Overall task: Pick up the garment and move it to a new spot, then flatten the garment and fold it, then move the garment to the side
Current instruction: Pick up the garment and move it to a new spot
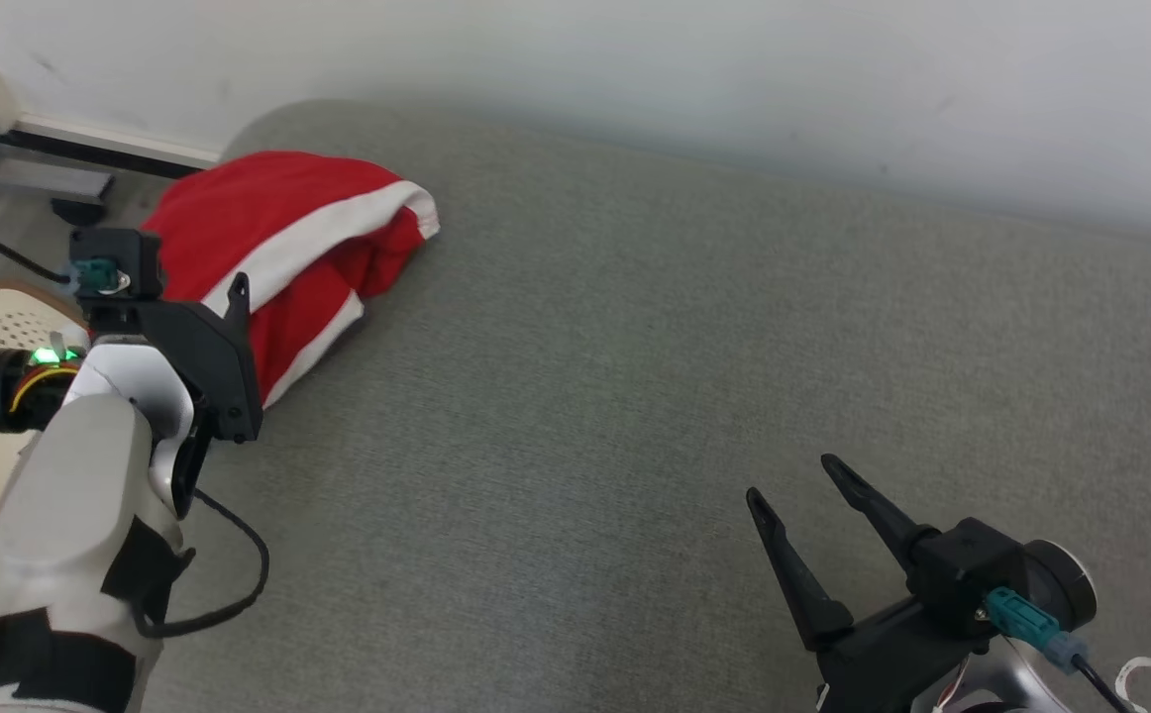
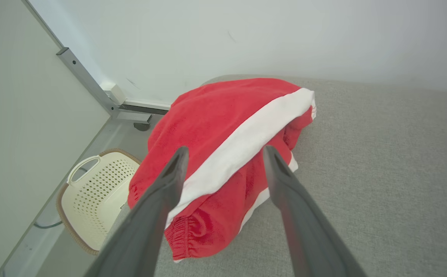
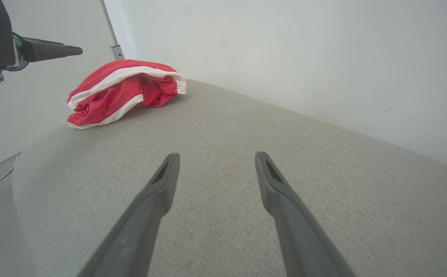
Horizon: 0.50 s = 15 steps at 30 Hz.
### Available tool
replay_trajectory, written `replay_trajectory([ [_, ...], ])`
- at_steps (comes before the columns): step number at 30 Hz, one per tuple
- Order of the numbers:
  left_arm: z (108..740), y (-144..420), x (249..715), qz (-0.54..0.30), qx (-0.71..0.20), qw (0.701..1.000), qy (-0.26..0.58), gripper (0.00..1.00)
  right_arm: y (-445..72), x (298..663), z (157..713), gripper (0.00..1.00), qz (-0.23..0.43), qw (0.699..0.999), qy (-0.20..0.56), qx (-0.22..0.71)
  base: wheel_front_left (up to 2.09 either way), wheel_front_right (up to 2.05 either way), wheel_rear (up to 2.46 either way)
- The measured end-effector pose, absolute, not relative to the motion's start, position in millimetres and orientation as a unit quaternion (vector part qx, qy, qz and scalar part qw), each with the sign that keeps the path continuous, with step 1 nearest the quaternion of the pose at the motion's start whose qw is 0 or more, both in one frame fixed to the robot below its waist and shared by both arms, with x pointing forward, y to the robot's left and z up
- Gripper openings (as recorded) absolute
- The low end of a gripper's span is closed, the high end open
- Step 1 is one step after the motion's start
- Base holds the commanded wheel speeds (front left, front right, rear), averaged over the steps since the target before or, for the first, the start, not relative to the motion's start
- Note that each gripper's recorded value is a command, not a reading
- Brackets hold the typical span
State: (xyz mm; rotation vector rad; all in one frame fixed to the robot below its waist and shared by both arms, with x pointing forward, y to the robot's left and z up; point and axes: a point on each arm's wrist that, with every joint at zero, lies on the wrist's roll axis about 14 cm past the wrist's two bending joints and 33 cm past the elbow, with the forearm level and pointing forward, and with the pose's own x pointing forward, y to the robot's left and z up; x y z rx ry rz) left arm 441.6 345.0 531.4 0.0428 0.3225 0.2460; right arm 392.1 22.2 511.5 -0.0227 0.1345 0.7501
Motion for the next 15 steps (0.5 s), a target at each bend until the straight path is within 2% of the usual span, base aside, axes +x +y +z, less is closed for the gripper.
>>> replay_trajectory([
  [6, 497, 334, 486, 0.100, 0.044, 0.971, 0.213, 1.00, -7, 408, 483, 1.00, 0.326, 0.940, 0.104, -0.002, 0.00, 0.00, 0.00],
  [15, 453, 337, 517, 0.127, 0.070, 0.955, 0.258, 1.00, -37, 415, 449, 1.00, 0.285, 0.947, 0.149, 0.006, 0.00, 0.00, 0.00],
])
